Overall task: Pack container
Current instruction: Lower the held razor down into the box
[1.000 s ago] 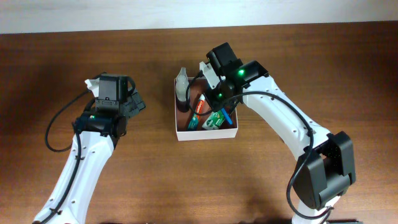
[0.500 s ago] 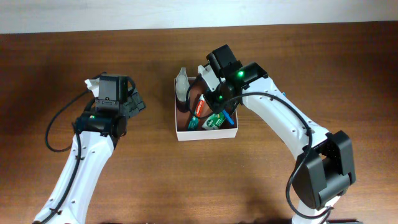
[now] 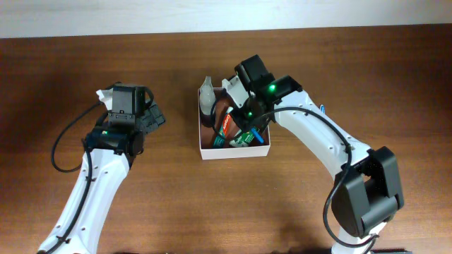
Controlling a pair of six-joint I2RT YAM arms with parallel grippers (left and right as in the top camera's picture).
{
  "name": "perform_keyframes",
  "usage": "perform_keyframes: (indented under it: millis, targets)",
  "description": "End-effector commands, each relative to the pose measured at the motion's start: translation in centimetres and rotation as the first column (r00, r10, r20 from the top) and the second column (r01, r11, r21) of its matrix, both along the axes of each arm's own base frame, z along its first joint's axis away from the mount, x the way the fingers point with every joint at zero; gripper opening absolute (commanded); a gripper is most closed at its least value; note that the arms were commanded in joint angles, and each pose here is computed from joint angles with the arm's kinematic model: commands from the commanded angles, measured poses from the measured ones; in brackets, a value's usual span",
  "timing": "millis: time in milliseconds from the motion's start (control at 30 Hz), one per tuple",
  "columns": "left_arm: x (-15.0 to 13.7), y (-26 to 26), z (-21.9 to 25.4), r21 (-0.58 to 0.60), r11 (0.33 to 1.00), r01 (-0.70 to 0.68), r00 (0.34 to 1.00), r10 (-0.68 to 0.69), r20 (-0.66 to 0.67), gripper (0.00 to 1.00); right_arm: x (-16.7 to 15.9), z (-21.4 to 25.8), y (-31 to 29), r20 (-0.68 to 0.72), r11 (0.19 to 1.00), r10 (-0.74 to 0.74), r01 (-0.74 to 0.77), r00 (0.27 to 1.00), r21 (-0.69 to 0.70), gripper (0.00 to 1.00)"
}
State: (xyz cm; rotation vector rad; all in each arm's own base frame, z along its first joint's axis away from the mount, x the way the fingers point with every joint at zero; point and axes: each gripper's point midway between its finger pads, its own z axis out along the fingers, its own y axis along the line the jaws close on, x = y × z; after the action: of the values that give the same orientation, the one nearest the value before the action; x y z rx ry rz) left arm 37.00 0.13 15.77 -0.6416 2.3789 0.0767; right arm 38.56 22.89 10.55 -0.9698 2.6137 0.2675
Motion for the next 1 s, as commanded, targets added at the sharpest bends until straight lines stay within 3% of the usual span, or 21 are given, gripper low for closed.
perform_keyframes:
  millis: [0,967]
  targets:
    - [0.09,0.39,0.79,0.017,1.000,-0.006,1.000,0.006,0.019,0.99,-1.09,-1.56,0.32,-0.031,1.000,0.027,-0.027,0.999,-0.001,0.04]
    - [0.09,0.39,0.79,0.017,1.000,-0.006,1.000,0.006,0.019,0.99,-1.21,-2.50,1.31,-0.027,0.997,0.047,-0.046,0.999,0.058,0.04]
